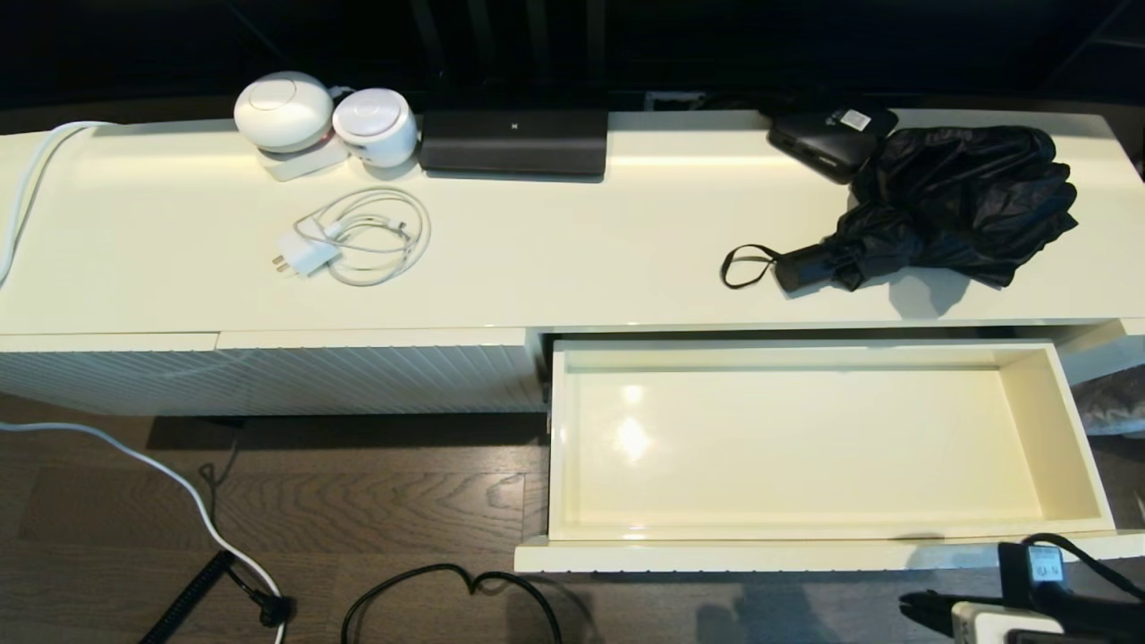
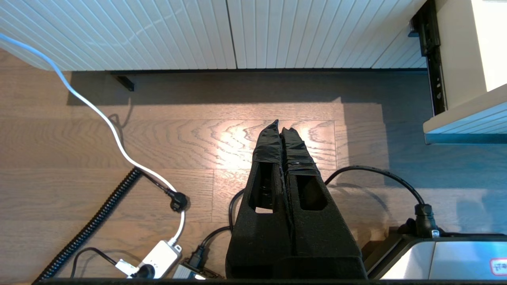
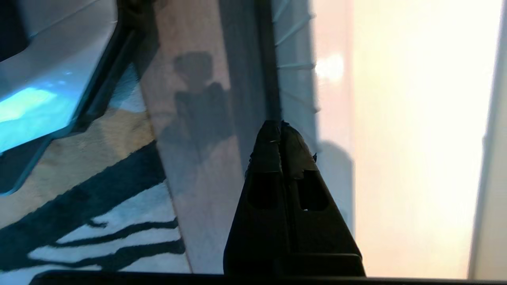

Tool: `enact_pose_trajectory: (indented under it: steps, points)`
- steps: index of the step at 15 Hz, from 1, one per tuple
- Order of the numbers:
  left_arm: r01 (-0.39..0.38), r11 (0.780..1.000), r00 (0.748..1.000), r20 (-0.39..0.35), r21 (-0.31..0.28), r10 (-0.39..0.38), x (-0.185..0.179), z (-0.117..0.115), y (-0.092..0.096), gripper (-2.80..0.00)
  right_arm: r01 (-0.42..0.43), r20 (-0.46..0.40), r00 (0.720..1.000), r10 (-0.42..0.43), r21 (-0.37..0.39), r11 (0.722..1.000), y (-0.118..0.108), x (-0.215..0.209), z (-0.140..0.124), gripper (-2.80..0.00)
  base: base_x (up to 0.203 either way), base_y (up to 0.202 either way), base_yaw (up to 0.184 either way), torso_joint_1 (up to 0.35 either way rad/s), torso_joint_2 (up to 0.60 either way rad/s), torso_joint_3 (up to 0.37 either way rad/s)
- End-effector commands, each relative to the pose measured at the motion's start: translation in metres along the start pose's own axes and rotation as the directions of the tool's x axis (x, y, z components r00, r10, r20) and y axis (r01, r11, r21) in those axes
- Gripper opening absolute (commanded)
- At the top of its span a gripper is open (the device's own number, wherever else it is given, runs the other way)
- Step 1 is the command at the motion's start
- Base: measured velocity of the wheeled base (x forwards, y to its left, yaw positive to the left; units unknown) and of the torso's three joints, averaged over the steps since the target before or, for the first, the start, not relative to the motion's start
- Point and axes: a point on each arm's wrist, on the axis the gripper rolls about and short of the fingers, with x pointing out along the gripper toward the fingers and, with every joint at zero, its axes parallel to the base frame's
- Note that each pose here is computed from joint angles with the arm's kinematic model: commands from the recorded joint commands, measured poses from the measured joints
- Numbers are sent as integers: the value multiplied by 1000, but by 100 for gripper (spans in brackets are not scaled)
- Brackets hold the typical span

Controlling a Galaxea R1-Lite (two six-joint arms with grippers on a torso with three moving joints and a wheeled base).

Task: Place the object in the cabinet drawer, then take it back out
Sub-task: Close the drawer

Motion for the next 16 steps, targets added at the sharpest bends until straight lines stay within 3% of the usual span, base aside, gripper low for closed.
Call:
enact_pose_trajectory:
  steps: [1,8,16]
  points:
    - [0,1000,1000,3,0,0,0,0,0,-280,27,7,1000,-27,-6,1000,-9,19,0,-280,0,0,0,0,0,0]
    - [0,1000,1000,2,0,0,0,0,0,-280,166,45,985,-165,-20,986,-27,26,5,-280,0,0,0,0,0,0]
    - [0,1000,1000,2,0,0,0,0,0,-280,232,24,973,-231,-61,971,-41,34,-1,-280,0,0,0,0,0,0]
